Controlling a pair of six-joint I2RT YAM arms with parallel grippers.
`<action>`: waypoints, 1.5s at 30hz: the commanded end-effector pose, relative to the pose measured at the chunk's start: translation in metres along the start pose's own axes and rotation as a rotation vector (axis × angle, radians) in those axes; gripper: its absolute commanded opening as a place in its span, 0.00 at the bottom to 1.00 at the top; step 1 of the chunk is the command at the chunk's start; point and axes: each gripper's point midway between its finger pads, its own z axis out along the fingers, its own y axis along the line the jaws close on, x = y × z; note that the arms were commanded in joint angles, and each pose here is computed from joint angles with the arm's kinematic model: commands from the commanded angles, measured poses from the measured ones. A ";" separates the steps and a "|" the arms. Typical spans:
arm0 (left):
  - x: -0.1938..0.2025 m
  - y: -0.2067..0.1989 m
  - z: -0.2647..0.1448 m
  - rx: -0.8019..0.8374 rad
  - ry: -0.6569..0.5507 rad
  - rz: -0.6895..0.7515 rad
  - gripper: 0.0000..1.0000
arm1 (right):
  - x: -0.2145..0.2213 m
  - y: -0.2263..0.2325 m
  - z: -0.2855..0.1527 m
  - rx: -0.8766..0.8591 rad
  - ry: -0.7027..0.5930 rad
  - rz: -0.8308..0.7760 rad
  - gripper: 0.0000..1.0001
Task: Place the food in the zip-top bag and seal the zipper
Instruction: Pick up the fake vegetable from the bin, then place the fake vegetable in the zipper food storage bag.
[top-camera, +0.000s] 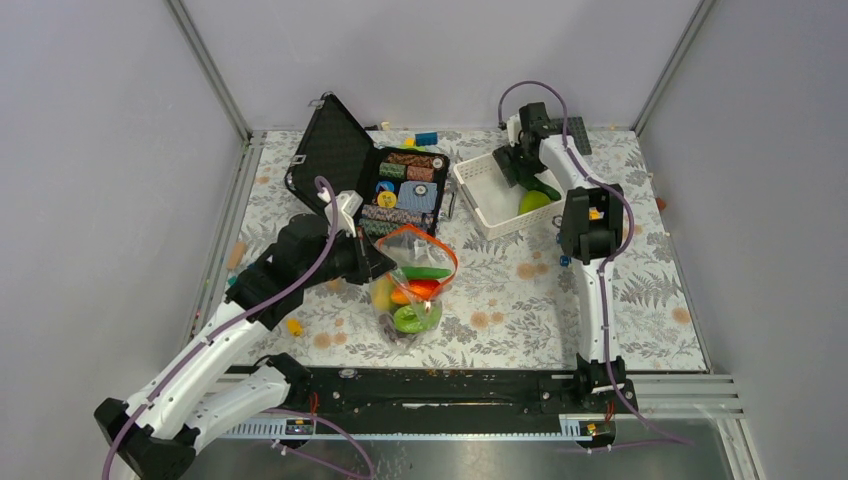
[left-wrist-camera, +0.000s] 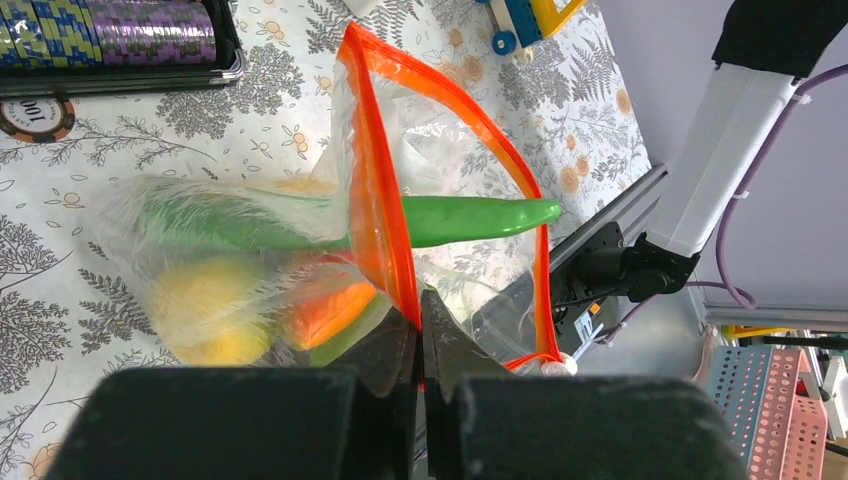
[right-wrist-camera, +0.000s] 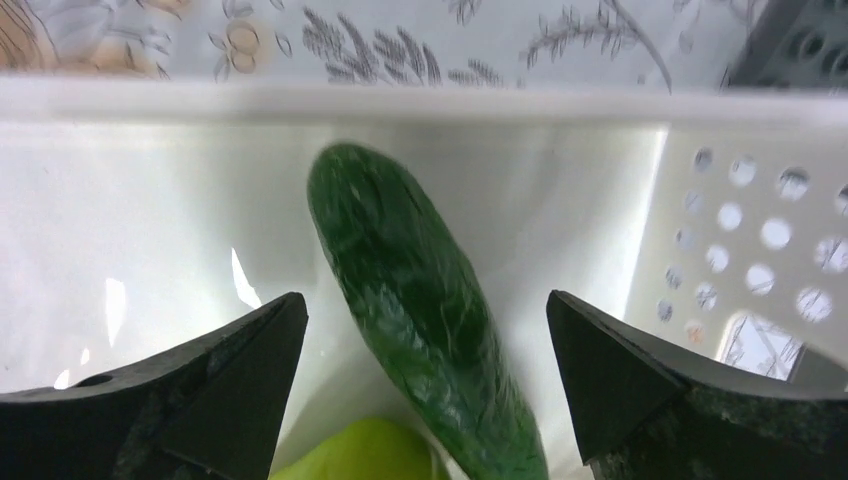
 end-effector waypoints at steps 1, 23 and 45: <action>-0.025 -0.015 -0.002 0.044 -0.073 0.047 0.00 | -0.007 0.011 0.002 -0.059 0.027 -0.096 0.95; -0.028 -0.019 -0.006 0.053 -0.081 0.045 0.00 | -0.021 0.022 -0.018 -0.109 -0.045 -0.036 0.31; -0.018 -0.017 -0.018 0.081 -0.129 0.041 0.00 | -0.097 0.048 -0.302 -0.197 -0.978 0.105 0.21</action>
